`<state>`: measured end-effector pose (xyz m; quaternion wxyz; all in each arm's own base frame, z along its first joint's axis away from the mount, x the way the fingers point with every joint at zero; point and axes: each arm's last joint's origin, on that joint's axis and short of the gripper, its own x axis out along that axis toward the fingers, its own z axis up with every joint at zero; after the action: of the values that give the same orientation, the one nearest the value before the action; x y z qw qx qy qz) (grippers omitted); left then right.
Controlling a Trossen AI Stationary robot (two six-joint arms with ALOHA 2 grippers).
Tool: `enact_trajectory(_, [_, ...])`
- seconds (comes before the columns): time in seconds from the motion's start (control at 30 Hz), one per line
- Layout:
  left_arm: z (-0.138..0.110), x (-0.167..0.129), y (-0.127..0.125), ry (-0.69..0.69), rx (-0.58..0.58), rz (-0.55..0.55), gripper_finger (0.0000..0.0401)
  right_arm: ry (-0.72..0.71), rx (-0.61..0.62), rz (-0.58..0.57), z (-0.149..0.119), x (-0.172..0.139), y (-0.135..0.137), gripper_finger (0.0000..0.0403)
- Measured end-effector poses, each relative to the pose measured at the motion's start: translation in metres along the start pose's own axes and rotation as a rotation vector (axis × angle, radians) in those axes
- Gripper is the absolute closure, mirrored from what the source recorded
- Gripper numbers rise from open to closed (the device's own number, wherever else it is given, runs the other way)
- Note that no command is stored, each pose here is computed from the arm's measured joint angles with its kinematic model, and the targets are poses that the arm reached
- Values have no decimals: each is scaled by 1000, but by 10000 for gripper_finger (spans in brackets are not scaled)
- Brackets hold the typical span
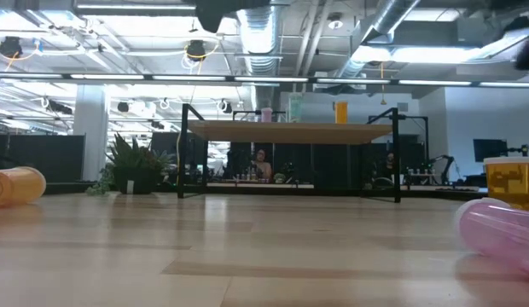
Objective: Pick and place medicine bottles onto shelf by color
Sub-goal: Put the right pink pill bottle on the shelf aligned with the other pink pill bottle
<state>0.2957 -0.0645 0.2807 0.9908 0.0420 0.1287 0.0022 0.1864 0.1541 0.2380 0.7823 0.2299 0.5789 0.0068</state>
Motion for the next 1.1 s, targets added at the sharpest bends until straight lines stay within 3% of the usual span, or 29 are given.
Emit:
enact_trajectory(0.23, [-2,2,4,12,11,8,310,148,150,16,-15,14,10,148])
enact_trajectory(0.67, [-2,2,4,12,19,3,310,209,238,-22,-42,22,24,148])
enact_trajectory(0.83, [-2,2,4,12,19,3,310,197,273,43,-47,22,33,148])
enact_trajectory(1.1, [-2,2,4,17,20,3,310,257,277,1,-55,50,41,148])
